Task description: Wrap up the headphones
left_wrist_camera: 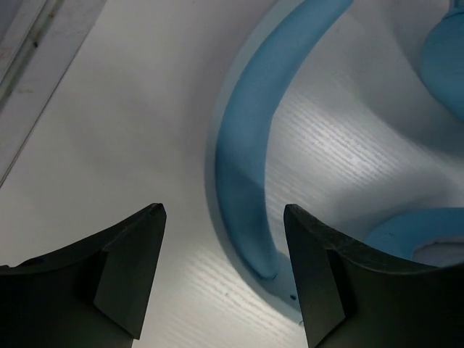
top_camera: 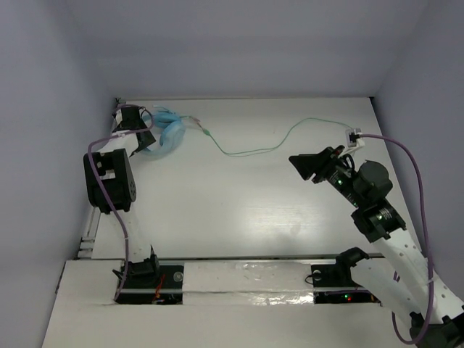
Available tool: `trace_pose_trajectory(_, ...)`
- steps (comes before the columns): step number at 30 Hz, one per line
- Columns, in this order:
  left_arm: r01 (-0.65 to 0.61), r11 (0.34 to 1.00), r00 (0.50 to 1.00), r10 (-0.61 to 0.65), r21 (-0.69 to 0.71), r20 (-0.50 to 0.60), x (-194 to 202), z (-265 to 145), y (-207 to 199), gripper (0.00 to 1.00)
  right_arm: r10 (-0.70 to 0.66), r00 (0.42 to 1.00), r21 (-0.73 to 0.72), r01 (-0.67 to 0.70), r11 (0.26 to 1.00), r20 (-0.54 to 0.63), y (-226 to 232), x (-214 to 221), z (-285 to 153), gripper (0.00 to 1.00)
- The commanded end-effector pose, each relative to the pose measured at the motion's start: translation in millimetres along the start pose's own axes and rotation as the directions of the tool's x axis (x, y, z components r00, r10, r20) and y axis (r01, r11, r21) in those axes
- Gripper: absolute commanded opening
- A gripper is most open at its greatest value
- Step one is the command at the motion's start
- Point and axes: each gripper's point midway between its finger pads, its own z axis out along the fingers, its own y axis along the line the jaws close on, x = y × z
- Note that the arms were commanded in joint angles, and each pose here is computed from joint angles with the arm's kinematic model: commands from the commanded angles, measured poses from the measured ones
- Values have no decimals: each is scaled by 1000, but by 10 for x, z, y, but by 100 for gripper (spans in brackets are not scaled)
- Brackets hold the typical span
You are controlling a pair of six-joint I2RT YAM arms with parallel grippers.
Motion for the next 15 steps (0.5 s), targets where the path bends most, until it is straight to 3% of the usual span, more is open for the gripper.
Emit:
trace_pose_trajectory(1, -17, 998, 996, 12, 65, 84, -331, -10, -197, 64, -29, 999, -58, 31, 998, 24, 109, -61, 25, 57)
trace_pose_trajectory(7, -41, 999, 998, 40, 22, 48, -320, 273, -171, 63, -27, 1000, -55, 28, 998, 14, 82, -29, 62, 56)
trace_pose_trajectory(15, -50, 999, 998, 50, 12, 37, -262, 495, -194, 52, -25, 1000, -27, 25, 999, 6, 0, 0, 135, 56)
